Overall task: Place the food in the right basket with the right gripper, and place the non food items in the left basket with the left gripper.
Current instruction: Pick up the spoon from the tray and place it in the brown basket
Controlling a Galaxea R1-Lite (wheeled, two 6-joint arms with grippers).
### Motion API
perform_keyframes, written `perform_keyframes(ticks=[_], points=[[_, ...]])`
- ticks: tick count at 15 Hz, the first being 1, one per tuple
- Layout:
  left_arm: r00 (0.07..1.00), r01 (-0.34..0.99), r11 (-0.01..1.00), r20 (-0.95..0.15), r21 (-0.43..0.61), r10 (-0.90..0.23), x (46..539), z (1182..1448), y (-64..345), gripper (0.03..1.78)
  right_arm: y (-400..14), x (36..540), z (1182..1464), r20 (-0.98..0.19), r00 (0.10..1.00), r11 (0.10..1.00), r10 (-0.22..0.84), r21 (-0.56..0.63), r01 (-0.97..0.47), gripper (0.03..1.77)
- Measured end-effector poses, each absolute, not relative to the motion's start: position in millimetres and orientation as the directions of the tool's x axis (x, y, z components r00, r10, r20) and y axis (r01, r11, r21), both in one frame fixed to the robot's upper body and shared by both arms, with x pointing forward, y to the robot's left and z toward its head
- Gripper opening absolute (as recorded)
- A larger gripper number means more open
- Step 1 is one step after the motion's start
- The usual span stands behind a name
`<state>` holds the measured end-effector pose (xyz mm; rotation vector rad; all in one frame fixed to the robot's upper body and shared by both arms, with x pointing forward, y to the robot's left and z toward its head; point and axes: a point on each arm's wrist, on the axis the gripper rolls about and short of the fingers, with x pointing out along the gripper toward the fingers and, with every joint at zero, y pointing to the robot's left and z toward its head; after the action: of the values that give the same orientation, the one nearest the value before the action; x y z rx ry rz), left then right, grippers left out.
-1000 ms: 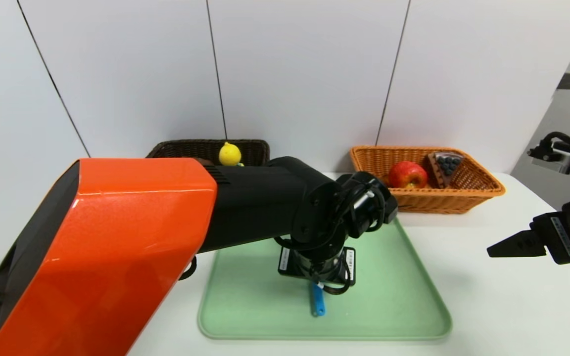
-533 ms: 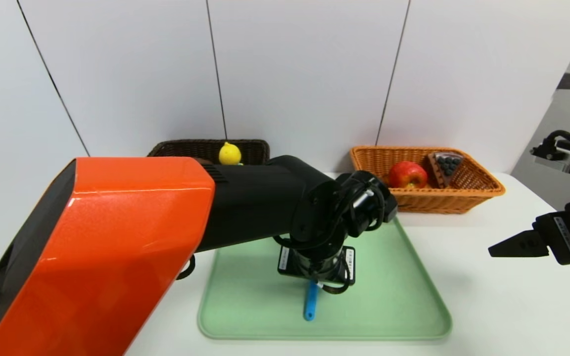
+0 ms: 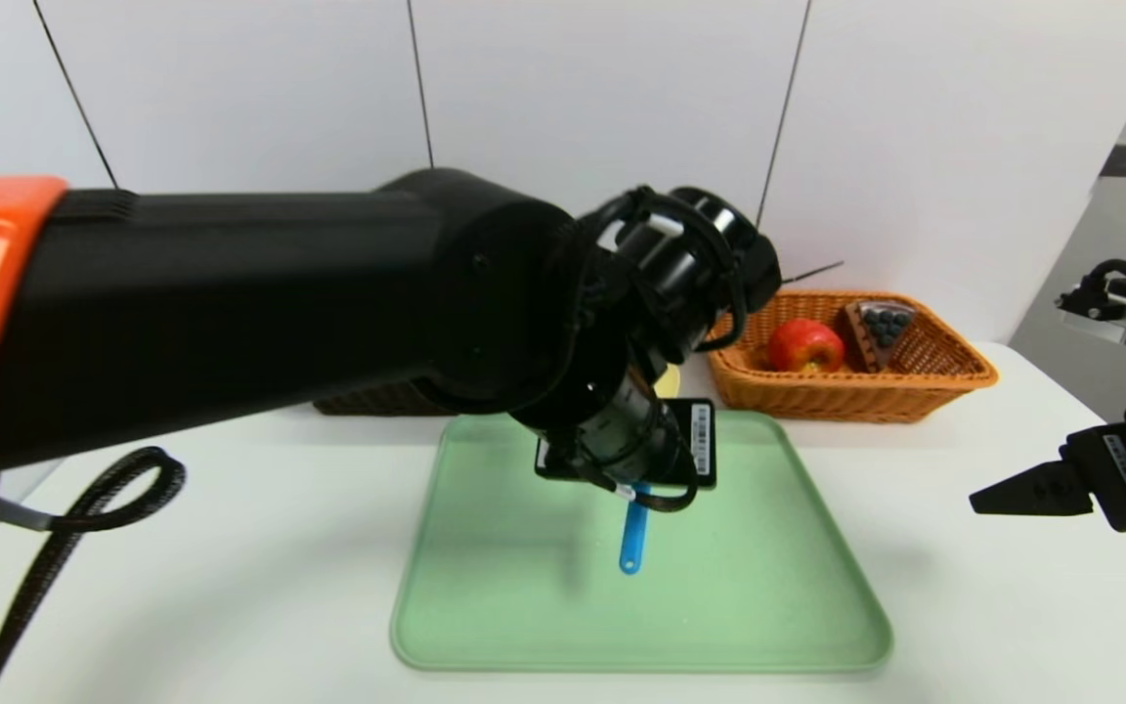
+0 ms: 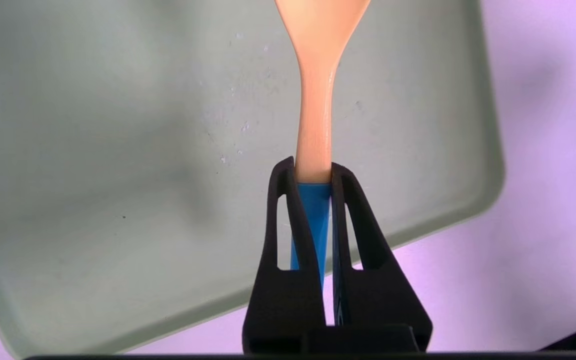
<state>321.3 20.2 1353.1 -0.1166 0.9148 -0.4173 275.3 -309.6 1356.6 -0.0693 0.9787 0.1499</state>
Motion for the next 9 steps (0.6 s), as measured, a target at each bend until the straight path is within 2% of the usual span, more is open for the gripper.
perform_keyframes(ticks=[4, 7, 9], points=[[0.669, 0.288, 0.902, -0.606, -0.323, -0.430, 331.8, 1408.6, 72.8, 0.12, -309.8, 273.7, 1357.4, -0.827, 0.554, 0.987, 0.096, 0.008, -0.158, 1.71], [0.780, 0.193, 0.918, -0.513, -0.346, -0.358, 352.8, 1438.3, 128.8, 0.12, -309.8, 273.7, 1357.7, -0.826, 0.555, 0.987, 0.099, 0.011, -0.158, 1.71], [0.836, 0.095, 0.927, -0.477, -0.364, -0.273, 370.7, 1447.0, 164.9, 0.12, -309.6, 275.1, 1358.3, -0.817, 0.568, 0.988, 0.097, 0.009, -0.156, 1.71]])
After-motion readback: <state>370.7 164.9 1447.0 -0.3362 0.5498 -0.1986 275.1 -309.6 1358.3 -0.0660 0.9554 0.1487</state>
